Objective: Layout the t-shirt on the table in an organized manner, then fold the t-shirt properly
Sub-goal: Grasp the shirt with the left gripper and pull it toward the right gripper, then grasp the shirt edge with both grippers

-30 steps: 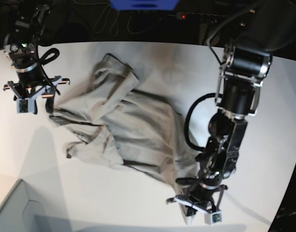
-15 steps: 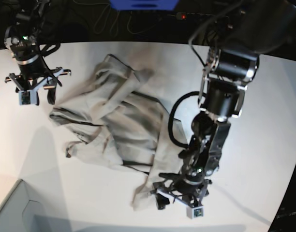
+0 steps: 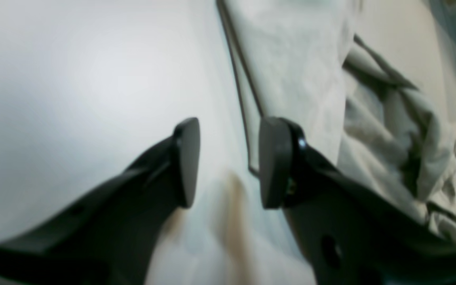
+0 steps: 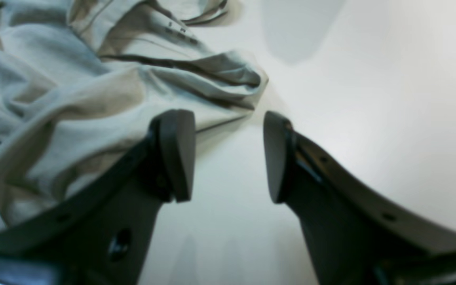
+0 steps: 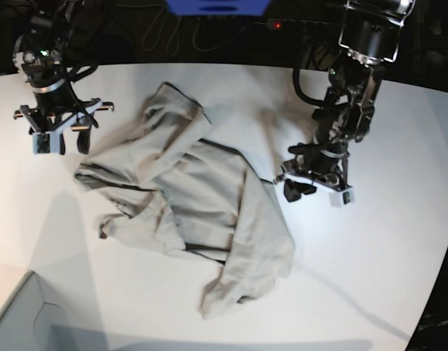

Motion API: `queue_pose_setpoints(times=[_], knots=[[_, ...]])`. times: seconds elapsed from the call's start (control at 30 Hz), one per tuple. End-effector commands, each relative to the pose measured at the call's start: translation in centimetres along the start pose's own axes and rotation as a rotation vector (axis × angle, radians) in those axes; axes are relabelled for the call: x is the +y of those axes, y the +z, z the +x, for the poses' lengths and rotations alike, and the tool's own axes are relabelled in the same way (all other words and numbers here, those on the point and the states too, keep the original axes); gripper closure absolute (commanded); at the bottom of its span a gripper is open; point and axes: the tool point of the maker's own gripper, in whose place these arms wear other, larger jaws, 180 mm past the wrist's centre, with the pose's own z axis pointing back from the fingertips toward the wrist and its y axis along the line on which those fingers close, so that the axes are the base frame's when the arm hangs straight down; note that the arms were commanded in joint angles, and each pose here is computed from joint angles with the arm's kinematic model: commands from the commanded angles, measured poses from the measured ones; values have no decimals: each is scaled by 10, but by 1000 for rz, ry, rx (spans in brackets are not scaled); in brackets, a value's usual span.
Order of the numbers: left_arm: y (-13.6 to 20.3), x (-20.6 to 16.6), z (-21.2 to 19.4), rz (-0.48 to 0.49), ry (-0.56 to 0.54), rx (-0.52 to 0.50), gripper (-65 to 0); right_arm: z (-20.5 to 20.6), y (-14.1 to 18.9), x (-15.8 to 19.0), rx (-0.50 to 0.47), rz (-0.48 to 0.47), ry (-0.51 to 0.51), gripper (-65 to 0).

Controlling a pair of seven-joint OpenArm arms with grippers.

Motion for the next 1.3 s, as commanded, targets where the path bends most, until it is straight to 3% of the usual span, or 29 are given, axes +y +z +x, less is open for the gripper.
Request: queue_pose_setpoints(times=[0.0, 0.23, 0.53, 0.6, 0.7, 0.87, 1.13, 1.2, 1.27], knots=[[-3, -6, 6, -21, 1, -18, -239, 15, 1, 0, -54, 7, 6, -285], [-25, 4, -28, 39, 53, 75, -239, 12, 2, 0, -47, 8, 6, -285], [-43, -25, -34, 1, 61, 104, -233, 3, 7, -1, -25, 5, 8, -284], [-42, -31, -42, -16, 21, 127, -181, 3, 7, -2, -24, 3, 8, -284], [-42, -35, -41, -27, 15, 129, 0, 3, 7, -2, -25, 3, 10, -284], [-37, -29, -29, -32, -1, 103, 0, 5, 6, -2, -29, 4, 10, -284], [26, -52, 30, -170, -122, -72, 0, 11, 6, 1, -46, 12, 12, -287], [43, -51, 37, -185, -166, -89, 0, 18, 7, 21, -63, 73, 32, -287], [52, -40, 36, -174, -197, -80, 0, 18, 11, 56, -64, 200, 72, -287]])
